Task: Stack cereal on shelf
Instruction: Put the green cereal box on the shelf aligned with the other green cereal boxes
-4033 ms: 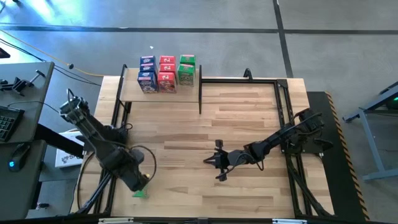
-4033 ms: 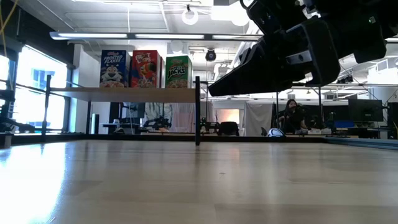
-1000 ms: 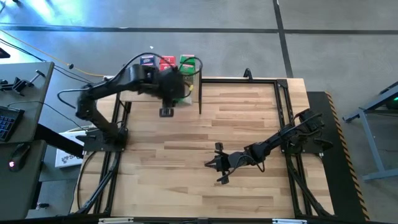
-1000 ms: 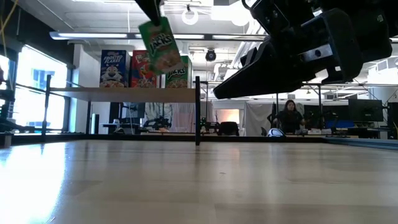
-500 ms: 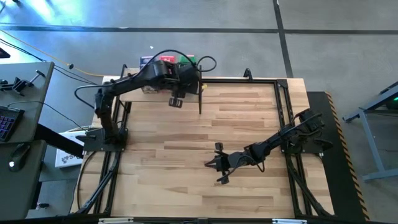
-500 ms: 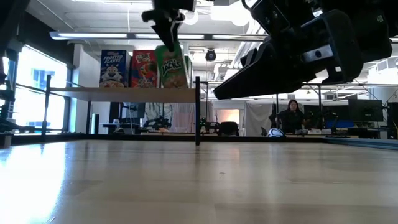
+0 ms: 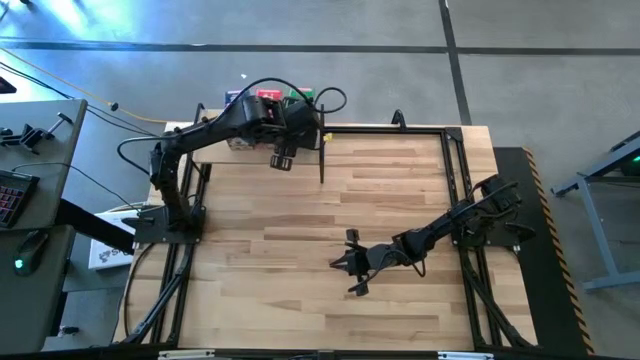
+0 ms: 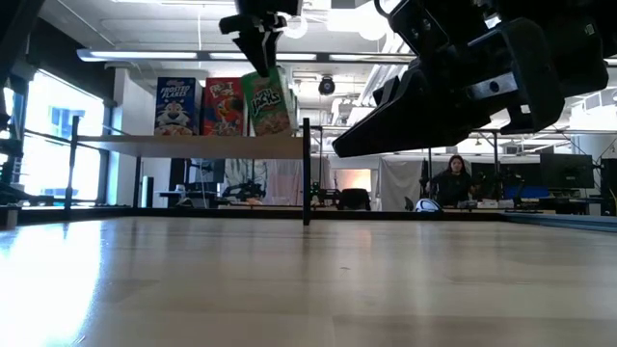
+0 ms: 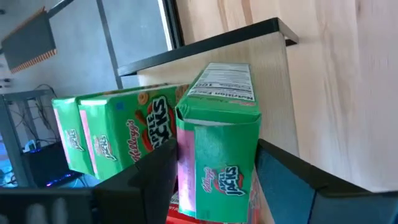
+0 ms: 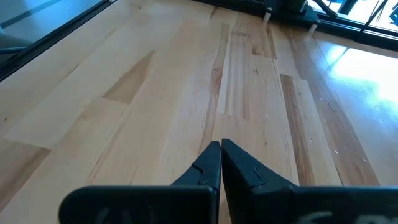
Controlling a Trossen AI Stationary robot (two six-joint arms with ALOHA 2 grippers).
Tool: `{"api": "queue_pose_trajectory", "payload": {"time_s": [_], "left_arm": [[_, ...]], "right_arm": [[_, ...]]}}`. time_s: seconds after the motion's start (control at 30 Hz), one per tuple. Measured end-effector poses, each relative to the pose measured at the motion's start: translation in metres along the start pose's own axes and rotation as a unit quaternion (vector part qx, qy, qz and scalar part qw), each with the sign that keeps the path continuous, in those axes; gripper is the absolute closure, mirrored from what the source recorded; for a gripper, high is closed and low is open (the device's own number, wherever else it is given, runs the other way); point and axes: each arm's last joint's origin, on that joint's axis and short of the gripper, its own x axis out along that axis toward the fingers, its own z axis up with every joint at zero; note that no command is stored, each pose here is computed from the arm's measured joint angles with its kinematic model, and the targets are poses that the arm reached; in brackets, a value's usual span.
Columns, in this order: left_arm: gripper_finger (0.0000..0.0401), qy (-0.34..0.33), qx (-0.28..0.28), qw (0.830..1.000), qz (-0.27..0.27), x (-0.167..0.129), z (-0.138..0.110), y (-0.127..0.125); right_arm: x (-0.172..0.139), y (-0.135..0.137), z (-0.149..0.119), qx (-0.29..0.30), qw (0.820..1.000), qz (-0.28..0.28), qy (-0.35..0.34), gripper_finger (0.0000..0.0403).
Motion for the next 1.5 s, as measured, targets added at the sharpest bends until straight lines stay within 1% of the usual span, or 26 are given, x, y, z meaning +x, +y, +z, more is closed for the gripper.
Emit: {"api": "queue_pose_trajectory", "payload": {"time_s": [0.4, 0.53, 0.63, 0.7, 0.77, 0.83, 0.87, 0.97, 1.03, 1.07, 1.17, 1.27, 1.33, 1.4, 1.5], "left_arm": [[0.0181, 0.004, -0.026, 1.0, 0.015, 0.001, -0.007, 0.012], [0.0173, 0.011, -0.03, 0.999, 0.025, 0.0, -0.008, 0.012], [0.0172, 0.009, -0.027, 0.999, 0.03, -0.007, -0.009, 0.009], [0.0178, -0.009, -0.053, 0.998, 0.019, -0.016, -0.011, 0.006], [0.0193, -0.058, -0.099, 0.993, -0.03, -0.027, -0.014, 0.004], [0.0215, -0.111, -0.134, 0.982, -0.076, -0.038, -0.02, 0.001], [0.023, -0.135, -0.14, 0.978, -0.079, -0.044, -0.024, -0.002], [0.0272, -0.199, -0.148, 0.967, -0.052, -0.055, -0.036, -0.016], [0.0298, -0.246, -0.161, 0.955, -0.03, -0.056, -0.047, -0.028], [0.0309, -0.266, -0.165, 0.95, -0.023, -0.054, -0.053, -0.035], [0.034, -0.334, -0.188, 0.924, 0.006, -0.041, -0.073, -0.059], [0.0363, -0.405, -0.212, 0.889, 0.019, -0.024, -0.093, -0.084], [0.0374, -0.443, -0.226, 0.867, 0.024, -0.012, -0.105, -0.1], [0.0381, -0.478, -0.238, 0.845, 0.031, -0.002, -0.116, -0.114], [0.0387, -0.516, -0.26, 0.815, 0.043, 0.009, -0.131, -0.13]], "right_arm": [[0.0, 0.0, 0.0, 0.004, 1.0, 0.0, -0.001, 0.0403], [0.0, 0.0, 0.0, 0.004, 1.0, 0.0, -0.001, 0.0403], [0.0, 0.0, 0.001, 0.005, 1.0, 0.0, -0.005, 0.0403], [-0.002, -0.001, 0.004, 0.006, 1.0, -0.012, -0.008, 0.0403], [-0.006, -0.004, 0.011, 0.006, 0.999, -0.039, -0.013, 0.0403], [-0.012, -0.009, 0.02, 0.002, 0.997, -0.079, -0.021, 0.0403], [-0.016, -0.012, 0.024, -0.001, 0.994, -0.105, -0.023, 0.0403], [-0.023, -0.027, 0.035, -0.007, 0.981, -0.191, -0.037, 0.0403], [-0.025, -0.042, 0.042, -0.005, 0.969, -0.242, -0.052, 0.0403], [-0.025, -0.05, 0.044, -0.003, 0.964, -0.259, -0.058, 0.0403], [-0.022, -0.081, 0.045, 0.004, 0.96, -0.272, -0.074, 0.0403], [-0.021, -0.116, 0.043, 0.034, 0.954, -0.284, -0.091, 0.0403], [-0.024, -0.138, 0.041, 0.057, 0.945, -0.307, -0.102, 0.0403], [-0.027, -0.158, 0.04, 0.064, 0.94, -0.315, -0.117, 0.0403], [-0.029, -0.183, 0.044, 0.073, 0.94, -0.304, -0.134, 0.0403]]}}
